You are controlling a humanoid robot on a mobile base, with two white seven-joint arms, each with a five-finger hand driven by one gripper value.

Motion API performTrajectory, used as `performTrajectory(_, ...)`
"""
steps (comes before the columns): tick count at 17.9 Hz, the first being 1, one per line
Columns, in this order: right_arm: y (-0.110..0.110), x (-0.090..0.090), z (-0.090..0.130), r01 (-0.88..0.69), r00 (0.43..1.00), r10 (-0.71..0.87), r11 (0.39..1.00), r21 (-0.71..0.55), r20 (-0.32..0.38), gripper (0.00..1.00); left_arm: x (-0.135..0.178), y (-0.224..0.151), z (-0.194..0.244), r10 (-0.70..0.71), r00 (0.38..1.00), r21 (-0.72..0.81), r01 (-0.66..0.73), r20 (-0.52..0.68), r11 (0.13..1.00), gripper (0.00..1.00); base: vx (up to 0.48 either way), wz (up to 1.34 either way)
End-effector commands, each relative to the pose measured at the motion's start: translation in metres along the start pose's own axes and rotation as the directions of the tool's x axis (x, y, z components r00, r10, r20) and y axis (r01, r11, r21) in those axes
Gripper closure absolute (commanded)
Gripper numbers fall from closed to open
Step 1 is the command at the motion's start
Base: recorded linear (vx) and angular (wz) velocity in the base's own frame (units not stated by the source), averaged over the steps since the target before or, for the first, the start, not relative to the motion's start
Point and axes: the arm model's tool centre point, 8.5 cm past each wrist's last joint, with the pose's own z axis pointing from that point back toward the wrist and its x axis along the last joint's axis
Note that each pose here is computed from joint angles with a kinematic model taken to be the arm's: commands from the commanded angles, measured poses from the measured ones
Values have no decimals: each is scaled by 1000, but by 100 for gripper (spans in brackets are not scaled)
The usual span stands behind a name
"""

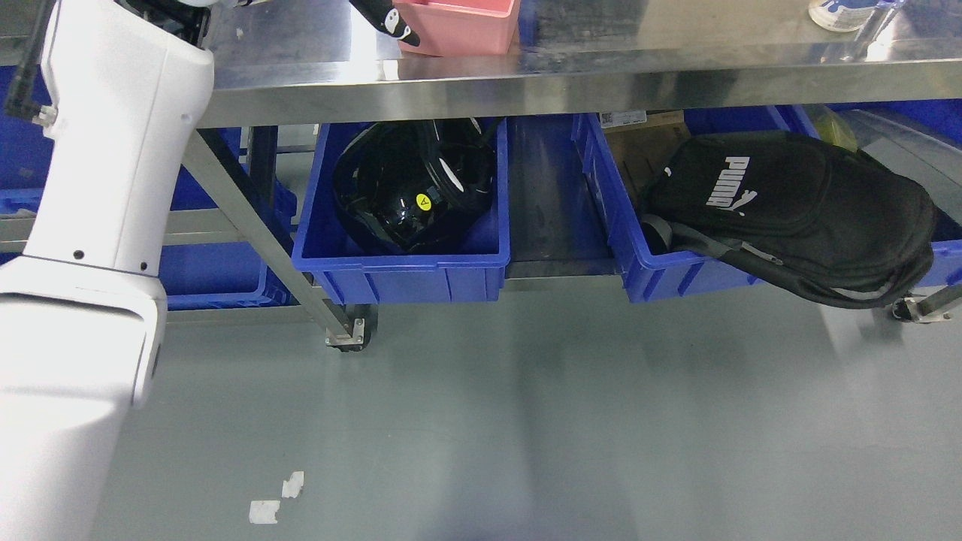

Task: Place storage box into left shelf container
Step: 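Grasp the pink storage box with the left hand and lift it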

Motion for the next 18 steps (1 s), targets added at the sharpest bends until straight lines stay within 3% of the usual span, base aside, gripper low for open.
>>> performTrajectory(1,-11,9,-1,21,1000,-20,1000,-16,22,0,21,-18,-32,43,999,-65,-42,20,997,3,0,0)
performTrajectory(3,-11,9,-1,21,1000,-20,1000,-16,22,0,22,-31,-42,65,998,-92,-64,18,994,3,0,0)
performTrajectory(9,-11,10,-1,21,1000,-20,1000,-16,24,0,-24,-57,-49,13,991,-115,-28,-136,993,7,0,0)
performTrajectory(13,-11,8,-1,21,1000,-20,1000,-16,21,0,-26,-51,-47,35,991,-56,-42,-131,998,18,0,0)
performTrajectory(18,-11,8,-1,21,1000,-20,1000,-16,21,0,-30,-39,-38,96,994,17,-95,-53,995,59,0,0)
